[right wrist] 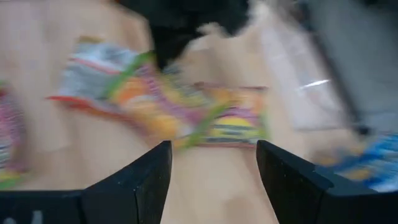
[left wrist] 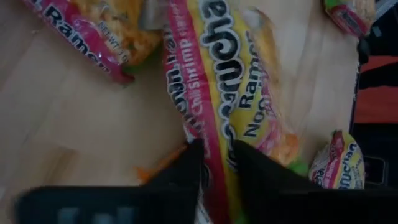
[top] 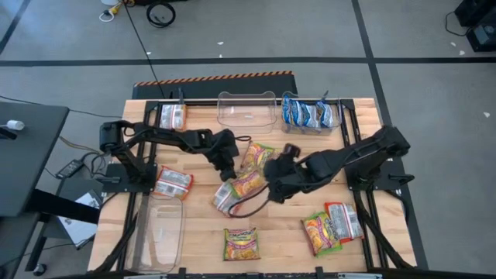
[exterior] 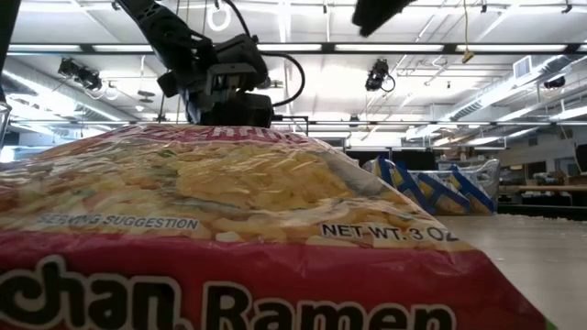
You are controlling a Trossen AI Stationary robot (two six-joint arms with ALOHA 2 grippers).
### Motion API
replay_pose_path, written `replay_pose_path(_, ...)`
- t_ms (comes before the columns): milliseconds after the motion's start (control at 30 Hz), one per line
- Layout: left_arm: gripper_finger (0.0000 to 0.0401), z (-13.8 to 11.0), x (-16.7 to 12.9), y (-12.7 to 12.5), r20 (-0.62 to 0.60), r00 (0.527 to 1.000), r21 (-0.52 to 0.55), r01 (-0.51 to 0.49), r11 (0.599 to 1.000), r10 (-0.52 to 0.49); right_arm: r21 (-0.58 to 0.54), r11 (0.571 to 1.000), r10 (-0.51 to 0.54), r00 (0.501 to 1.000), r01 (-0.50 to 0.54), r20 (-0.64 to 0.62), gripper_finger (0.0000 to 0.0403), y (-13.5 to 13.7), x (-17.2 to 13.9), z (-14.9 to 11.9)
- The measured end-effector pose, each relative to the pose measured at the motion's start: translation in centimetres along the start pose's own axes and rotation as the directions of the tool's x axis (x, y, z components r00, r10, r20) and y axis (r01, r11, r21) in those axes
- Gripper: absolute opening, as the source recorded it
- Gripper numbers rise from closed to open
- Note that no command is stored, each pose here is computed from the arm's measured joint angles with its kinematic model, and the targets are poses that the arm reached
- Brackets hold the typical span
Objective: Sort Maruchan noodles
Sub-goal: Put the green noodle pack into the top left transparent bin
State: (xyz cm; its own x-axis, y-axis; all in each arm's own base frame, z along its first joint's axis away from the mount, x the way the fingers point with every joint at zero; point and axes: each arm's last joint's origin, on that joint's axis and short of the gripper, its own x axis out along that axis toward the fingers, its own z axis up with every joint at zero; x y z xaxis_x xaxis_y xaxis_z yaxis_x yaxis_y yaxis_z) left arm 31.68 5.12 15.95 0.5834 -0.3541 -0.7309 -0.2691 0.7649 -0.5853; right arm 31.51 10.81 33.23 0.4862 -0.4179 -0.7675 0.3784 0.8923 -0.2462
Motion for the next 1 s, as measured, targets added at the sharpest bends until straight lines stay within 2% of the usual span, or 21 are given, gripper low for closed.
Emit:
replay_pose_path(67, 0.0025, 0.3, -0.2, -0.4, 0.008, 1.000, -0.003, -0.011, 1.000, 0.011, 0.008, 0.999, -0.054, 0.998, 0.054, 0.029, 0.0240, -0.5, -0.7, -1.0)
replay_pose_path(100, 0.0014, 0.5, -0.5, -0.7, 0.017, 1.000, -0.013, -0.019, 1.000, 0.019, 0.024, 0.998, -0.064, 0.997, 0.063, 0.043, 0.0240, -0.6, -0.9, -1.5)
replay_pose_path(200, 0.0010, 1.8, -2.6, -2.6, 0.077, 0.997, 0.012, -0.023, 1.000, 0.022, 0.087, 0.994, -0.072, 0.996, 0.068, 0.042, 0.0240, -1.2, -1.3, -3.1)
replay_pose_path(333, 0.0005, 4.3, -7.3, -4.7, 0.200, 0.977, 0.043, -0.088, 0.995, 0.078, 0.193, 0.981, -0.032, 0.999, 0.026, 0.027, 0.0240, -1.4, -0.8, -5.2)
replay_pose_path(400, 0.0004, 5.6, -10.0, -5.2, 0.283, 0.949, 0.033, -0.152, 0.988, 0.137, 0.230, 0.973, -0.004, 0.999, -0.007, 0.046, 0.0240, -1.1, -0.4, -6.0)
replay_pose_path(467, 0.0004, 6.9, -12.5, -5.0, 0.382, 0.897, -0.008, -0.237, 0.971, 0.222, 0.246, 0.969, 0.015, 0.998, -0.031, 0.069, 0.0240, -0.7, 0.1, -6.7)
replay_pose_path(533, 0.0003, 7.9, -14.3, -4.2, 0.443, 0.833, -0.074, -0.335, 0.939, 0.332, 0.264, 0.963, 0.029, 0.995, -0.054, 0.099, 0.0240, -0.3, 0.8, -7.2)
replay_pose_path(633, 0.0003, 8.7, -15.8, -2.0, 0.476, 0.730, -0.195, -0.456, 0.868, 0.491, 0.287, 0.954, 0.046, 0.991, -0.081, 0.127, 0.0240, 0.3, 1.7, -7.7)
replay_pose_path(733, 0.0002, 8.9, -16.2, 0.9, 0.434, 0.598, -0.341, -0.584, 0.737, 0.674, 0.304, 0.945, 0.081, 0.987, -0.120, 0.138, 0.0240, 0.8, 2.4, -7.9)
replay_pose_path(800, 0.0002, 8.8, -16.0, 2.9, 0.393, 0.529, -0.420, -0.624, 0.659, 0.752, 0.307, 0.940, 0.106, 0.984, -0.146, 0.144, 0.0240, 1.2, 2.5, -8.1)
replay_pose_path(867, 0.0002, 9.1, -15.5, 4.8, 0.389, 0.500, -0.466, -0.618, 0.634, 0.774, 0.311, 0.935, 0.125, 0.980, -0.169, 0.157, 0.0240, 1.5, 2.6, -8.2)
replay_pose_path(1000, 0.0002, 9.6, -13.5, 6.7, 0.397, 0.490, -0.474, -0.614, 0.630, 0.776, 0.298, 0.939, 0.132, 0.979, -0.174, 0.156, 0.0240, 1.7, 2.4, -8.5)
